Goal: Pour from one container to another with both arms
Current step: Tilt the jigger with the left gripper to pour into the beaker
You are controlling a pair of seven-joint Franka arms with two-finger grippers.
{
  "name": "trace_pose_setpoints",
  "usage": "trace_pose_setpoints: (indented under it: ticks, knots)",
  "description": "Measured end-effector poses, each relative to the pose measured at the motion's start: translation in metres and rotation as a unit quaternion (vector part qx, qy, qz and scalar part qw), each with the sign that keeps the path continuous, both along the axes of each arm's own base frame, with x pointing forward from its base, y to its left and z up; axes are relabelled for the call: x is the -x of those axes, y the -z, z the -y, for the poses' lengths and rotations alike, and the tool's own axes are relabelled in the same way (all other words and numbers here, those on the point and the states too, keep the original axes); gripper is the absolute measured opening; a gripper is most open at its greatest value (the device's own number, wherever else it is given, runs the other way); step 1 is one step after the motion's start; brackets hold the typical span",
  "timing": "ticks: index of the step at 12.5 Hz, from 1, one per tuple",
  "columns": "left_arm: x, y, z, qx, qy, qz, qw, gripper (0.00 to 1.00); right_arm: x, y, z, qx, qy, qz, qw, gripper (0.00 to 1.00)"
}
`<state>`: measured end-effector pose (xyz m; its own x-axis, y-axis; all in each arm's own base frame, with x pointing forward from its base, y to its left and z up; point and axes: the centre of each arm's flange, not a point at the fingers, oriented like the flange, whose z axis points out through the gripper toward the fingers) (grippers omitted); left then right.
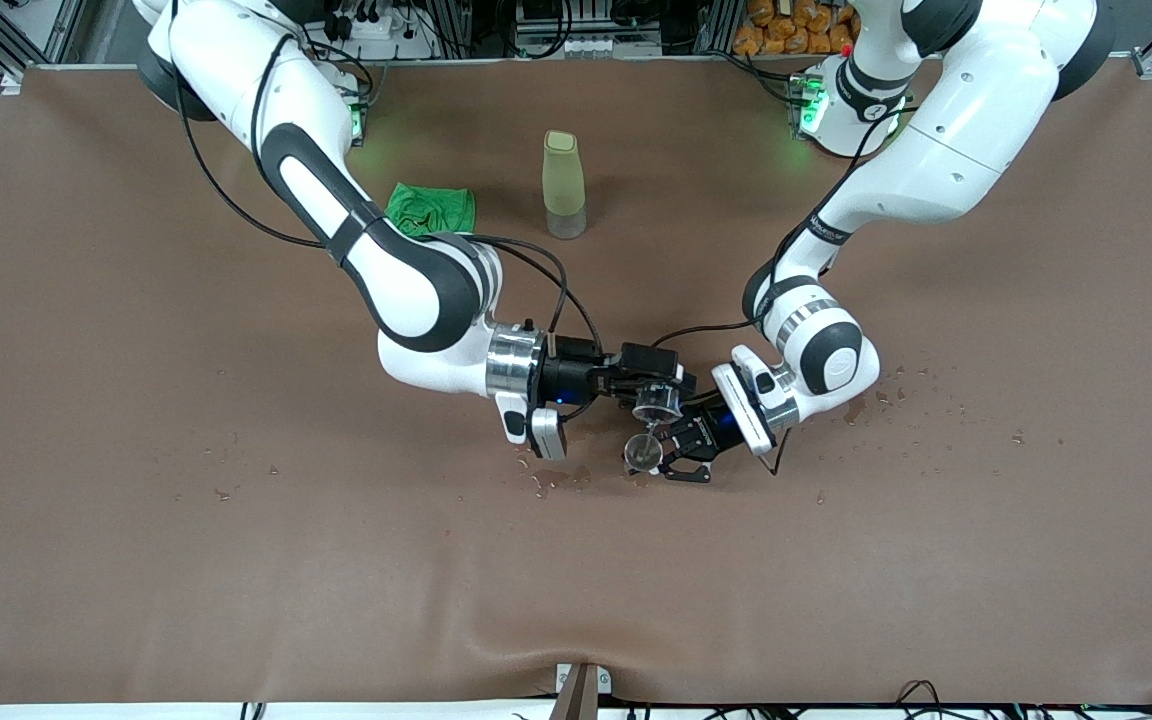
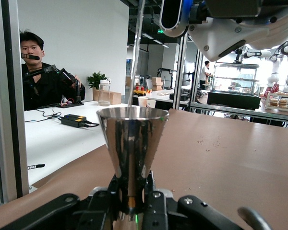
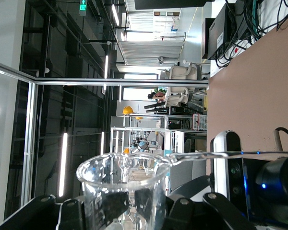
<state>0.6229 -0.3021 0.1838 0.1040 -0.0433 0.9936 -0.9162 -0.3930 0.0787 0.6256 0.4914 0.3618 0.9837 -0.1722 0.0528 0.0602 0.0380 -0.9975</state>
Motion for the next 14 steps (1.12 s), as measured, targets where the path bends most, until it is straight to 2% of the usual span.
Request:
trace_pose_setpoints:
  ticks: [8,14]
  knots:
    - [0.0,0.0001,0.0,0.0,0.0,0.0,1.0,0.21,-0.0028,0.0001,-0.0004,-0.019,0.001,-0.048,0.999,0.15]
    - [0.0002,0.0007,0.0001,0.0,0.0,-0.001,1.0,0.21,-0.0025,0.0026,-0.001,-0.035,0.009,-0.068,0.997,0.15]
